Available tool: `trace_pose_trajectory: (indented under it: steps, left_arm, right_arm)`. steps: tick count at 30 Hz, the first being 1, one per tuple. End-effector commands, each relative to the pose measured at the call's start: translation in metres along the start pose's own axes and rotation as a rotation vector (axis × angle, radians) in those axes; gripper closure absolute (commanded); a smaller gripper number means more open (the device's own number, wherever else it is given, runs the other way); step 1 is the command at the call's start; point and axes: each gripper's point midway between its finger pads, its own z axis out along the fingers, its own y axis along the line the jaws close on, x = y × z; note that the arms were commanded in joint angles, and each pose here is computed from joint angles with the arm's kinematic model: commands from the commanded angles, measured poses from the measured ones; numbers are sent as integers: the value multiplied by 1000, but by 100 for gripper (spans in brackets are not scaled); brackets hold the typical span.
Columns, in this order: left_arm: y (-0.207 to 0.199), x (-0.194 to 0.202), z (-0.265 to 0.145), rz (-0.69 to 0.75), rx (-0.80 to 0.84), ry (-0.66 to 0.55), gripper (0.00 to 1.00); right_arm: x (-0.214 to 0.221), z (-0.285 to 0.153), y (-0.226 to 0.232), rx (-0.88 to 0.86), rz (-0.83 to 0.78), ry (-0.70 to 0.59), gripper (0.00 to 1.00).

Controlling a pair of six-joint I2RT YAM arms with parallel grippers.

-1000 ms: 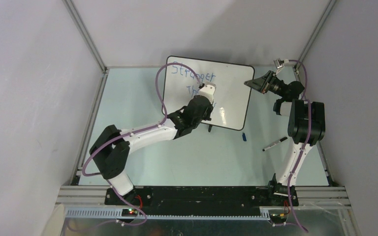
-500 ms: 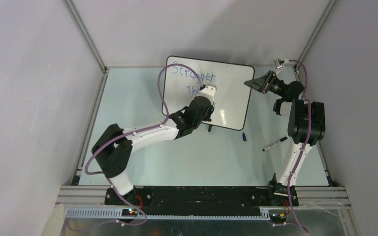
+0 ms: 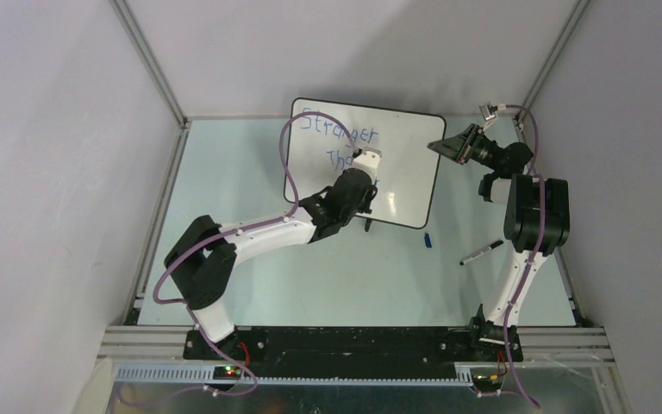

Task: Write a sentence on the whiteboard

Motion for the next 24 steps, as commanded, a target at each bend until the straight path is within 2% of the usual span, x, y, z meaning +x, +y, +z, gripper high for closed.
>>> trace_pose_trajectory:
  steps: [1,24]
  left_arm:
    - [-5,-27,4,-16,11,-63,100]
    - [-24,-28,4,-33,107,-61,100]
  right_arm:
    - [-20,4,32,-38,-59,-20,100]
    - [-20,4,32,-38,-57,-19,100]
